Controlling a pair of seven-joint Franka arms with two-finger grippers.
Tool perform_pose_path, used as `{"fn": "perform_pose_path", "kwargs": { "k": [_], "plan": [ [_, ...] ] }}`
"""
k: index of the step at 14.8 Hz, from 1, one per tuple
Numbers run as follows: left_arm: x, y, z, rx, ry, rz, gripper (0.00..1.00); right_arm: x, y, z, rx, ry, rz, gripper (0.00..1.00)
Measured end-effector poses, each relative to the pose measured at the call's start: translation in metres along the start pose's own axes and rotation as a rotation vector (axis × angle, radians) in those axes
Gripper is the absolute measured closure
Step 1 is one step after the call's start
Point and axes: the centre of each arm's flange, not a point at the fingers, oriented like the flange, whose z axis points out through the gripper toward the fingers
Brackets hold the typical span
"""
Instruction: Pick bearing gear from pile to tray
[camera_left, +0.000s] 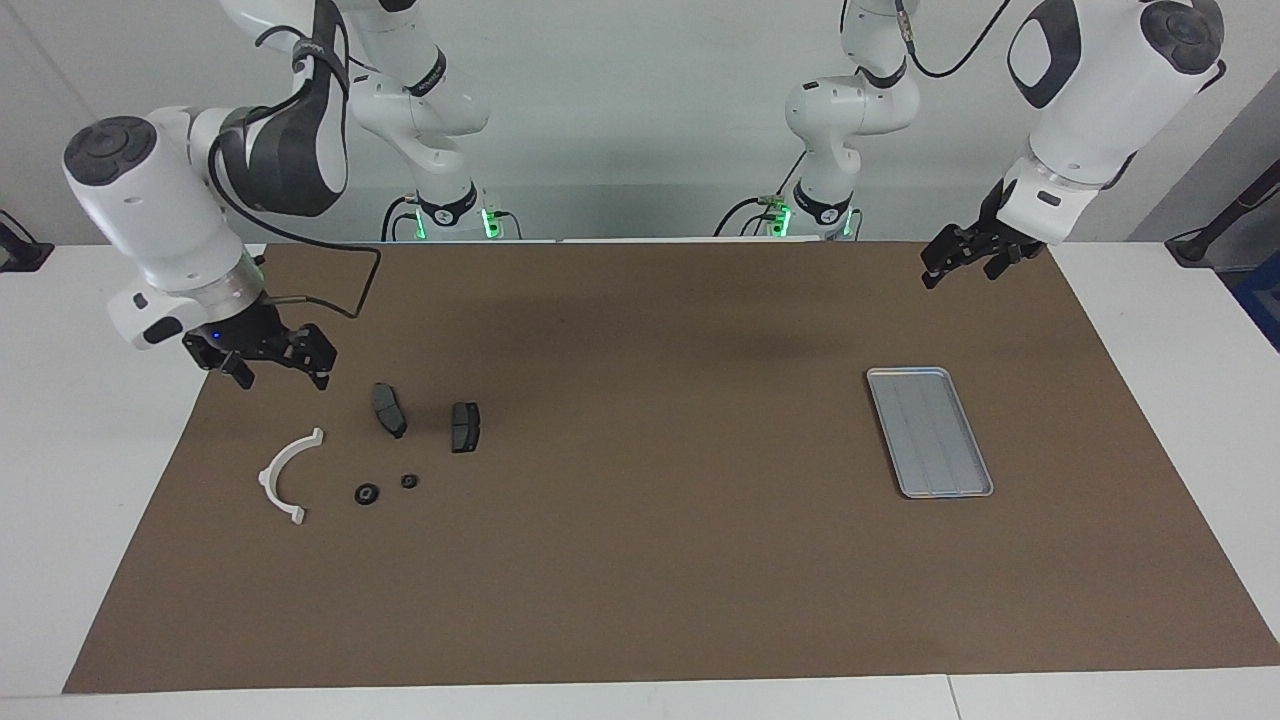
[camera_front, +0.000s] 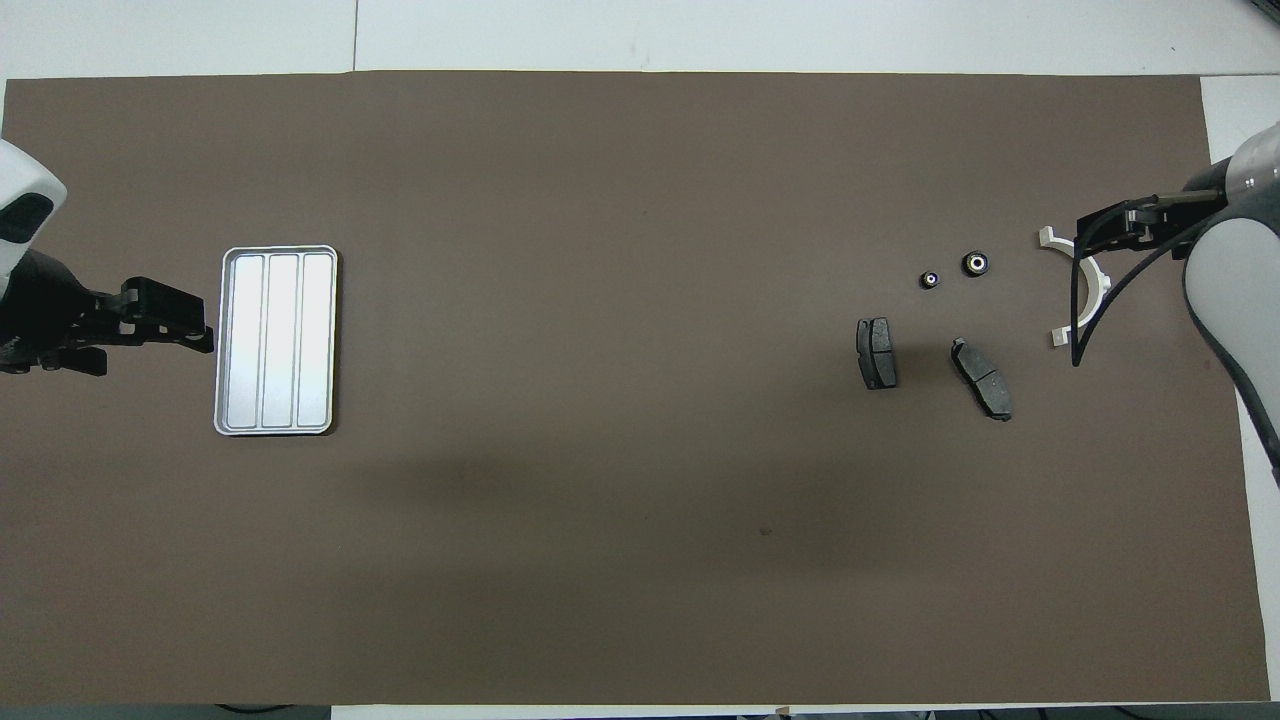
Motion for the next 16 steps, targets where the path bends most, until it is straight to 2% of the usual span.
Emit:
{"fn": "perform_pose_path", "kwargs": {
  "k": [8, 16],
  "plan": [
    [0.000, 0.000, 0.000, 0.000, 0.000, 0.000, 0.00, 0.038, -0.006, 0.099, -0.006, 0.022, -0.015, 0.00],
    [0.000, 0.000, 0.000, 0.000, 0.000, 0.000, 0.00, 0.051, -0.015, 0.160, -0.004, 0.030, -0.030, 0.01]
  ]
}}
